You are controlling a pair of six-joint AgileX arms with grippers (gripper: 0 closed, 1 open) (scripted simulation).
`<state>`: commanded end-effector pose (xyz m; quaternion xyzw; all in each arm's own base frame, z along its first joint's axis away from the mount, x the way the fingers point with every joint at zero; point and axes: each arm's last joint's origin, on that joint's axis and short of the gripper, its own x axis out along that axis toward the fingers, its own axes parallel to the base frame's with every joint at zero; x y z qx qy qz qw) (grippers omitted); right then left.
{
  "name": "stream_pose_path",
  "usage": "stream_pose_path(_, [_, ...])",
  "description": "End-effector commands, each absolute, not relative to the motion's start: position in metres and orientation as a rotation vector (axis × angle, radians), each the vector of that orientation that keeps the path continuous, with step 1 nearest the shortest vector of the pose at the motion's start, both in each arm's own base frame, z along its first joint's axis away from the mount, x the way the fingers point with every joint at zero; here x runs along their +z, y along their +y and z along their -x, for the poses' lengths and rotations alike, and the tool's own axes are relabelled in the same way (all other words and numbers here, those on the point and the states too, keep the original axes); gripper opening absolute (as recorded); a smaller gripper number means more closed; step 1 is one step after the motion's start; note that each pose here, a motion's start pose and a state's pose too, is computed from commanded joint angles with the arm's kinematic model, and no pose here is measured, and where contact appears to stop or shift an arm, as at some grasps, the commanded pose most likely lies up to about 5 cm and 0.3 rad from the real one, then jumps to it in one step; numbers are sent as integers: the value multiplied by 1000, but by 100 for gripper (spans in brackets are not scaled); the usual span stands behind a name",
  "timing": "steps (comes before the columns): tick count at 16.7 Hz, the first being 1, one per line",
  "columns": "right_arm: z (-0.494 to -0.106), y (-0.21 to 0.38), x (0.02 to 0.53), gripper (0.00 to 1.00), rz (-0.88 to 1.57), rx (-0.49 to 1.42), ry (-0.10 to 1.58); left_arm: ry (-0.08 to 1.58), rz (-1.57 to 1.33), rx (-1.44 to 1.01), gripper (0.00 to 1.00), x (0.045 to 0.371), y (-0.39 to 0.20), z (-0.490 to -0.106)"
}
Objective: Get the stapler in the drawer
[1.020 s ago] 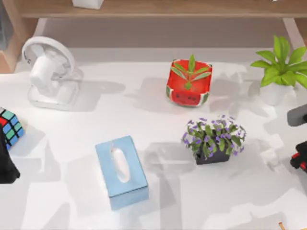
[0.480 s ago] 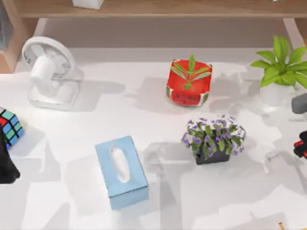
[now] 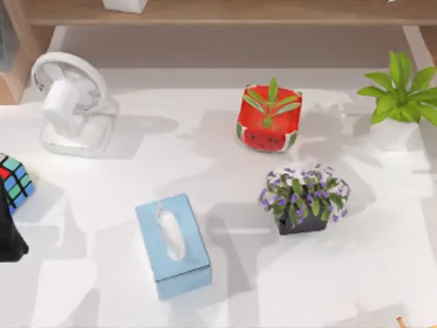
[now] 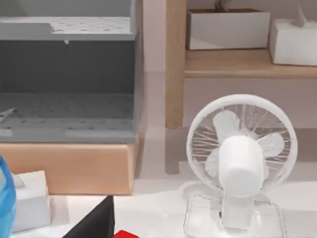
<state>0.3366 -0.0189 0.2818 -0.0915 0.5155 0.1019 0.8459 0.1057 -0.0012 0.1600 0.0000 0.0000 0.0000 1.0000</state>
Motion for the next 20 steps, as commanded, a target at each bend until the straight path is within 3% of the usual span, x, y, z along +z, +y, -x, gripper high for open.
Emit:
stream_pose_path(5, [-394, -90, 292, 0, 114, 97, 1031, 0, 0, 0, 100, 160, -1, -106])
stream_pose_path(10, [-434, -166, 233, 0, 12, 19, 1163, 0, 0, 0, 100, 160, -1, -106])
stream_pose_path(15, [-441, -191, 167, 0, -75, 40, 1358, 0, 0, 0, 100, 160, -1, -106])
stream_pose_path(20, [-439, -194, 161, 0, -88, 41, 1386, 0, 0, 0, 100, 160, -1, -106])
